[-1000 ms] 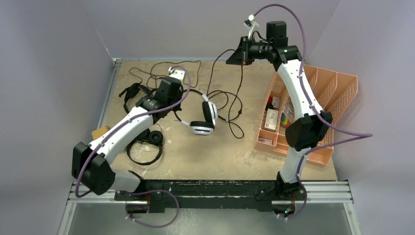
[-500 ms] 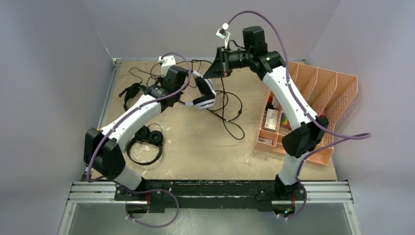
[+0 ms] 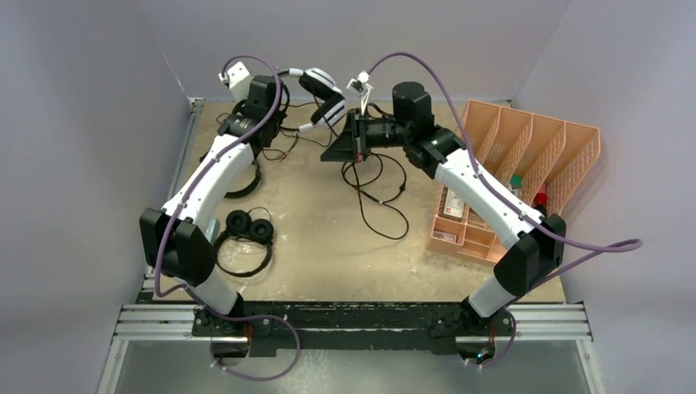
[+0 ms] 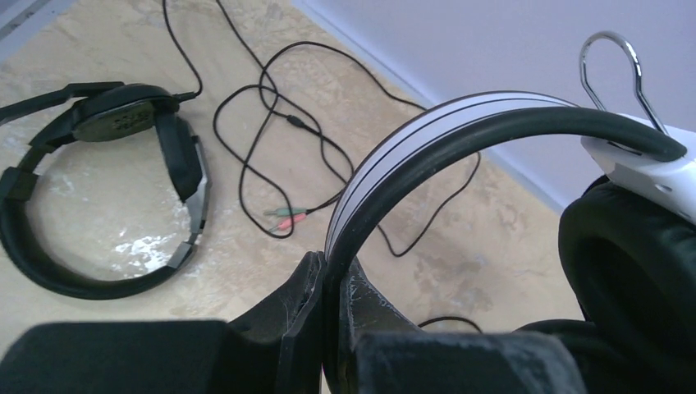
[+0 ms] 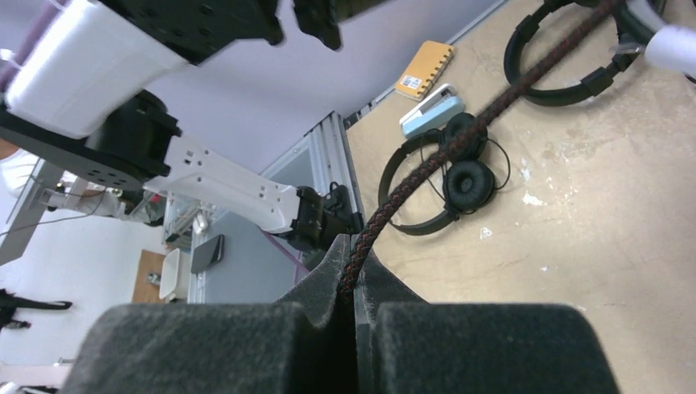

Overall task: Wrap the headphones
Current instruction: Wrap the headphones cable around the headphones.

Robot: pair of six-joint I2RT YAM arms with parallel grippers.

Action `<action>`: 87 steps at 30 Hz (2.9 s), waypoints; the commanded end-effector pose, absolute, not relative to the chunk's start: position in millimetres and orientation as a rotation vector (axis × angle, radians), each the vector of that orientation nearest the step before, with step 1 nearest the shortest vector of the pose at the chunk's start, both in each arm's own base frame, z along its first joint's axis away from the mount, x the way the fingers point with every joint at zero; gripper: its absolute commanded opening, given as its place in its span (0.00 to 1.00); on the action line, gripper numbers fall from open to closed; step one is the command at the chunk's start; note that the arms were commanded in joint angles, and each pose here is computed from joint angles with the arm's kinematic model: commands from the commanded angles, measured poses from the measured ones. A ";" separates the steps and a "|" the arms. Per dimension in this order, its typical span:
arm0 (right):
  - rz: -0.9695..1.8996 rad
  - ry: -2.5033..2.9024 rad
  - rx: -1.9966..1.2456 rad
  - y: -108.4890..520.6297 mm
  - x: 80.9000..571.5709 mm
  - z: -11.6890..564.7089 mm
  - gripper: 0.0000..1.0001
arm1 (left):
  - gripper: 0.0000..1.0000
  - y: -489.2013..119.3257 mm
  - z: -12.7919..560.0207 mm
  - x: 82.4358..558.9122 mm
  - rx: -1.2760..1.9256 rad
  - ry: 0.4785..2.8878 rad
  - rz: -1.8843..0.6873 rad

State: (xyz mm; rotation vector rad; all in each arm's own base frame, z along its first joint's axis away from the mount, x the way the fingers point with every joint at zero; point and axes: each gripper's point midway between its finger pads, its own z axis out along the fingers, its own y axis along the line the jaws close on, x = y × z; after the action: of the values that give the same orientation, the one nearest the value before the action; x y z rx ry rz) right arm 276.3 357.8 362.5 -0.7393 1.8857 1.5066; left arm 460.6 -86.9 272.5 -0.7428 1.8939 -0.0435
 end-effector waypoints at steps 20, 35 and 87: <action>1.215 1.653 -0.500 358.0 322.9 271.7 0.08 | 0.00 -158.7 446.9 431.1 -0.561 1.661 -0.885; 1.043 1.363 -0.466 357.6 377.5 232.8 0.72 | 0.00 -154.6 487.4 374.1 -0.418 1.652 -0.909; 1.066 1.952 -0.291 206.0 450.4 187.7 0.00 | 0.00 -164.9 417.3 313.1 0.288 1.796 -0.670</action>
State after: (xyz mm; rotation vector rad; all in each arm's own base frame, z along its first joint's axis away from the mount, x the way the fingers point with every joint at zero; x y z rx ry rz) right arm 449.6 220.9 182.6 -0.2835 1.8076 1.0394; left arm 330.3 -180.9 414.5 0.1653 1.8668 -0.8213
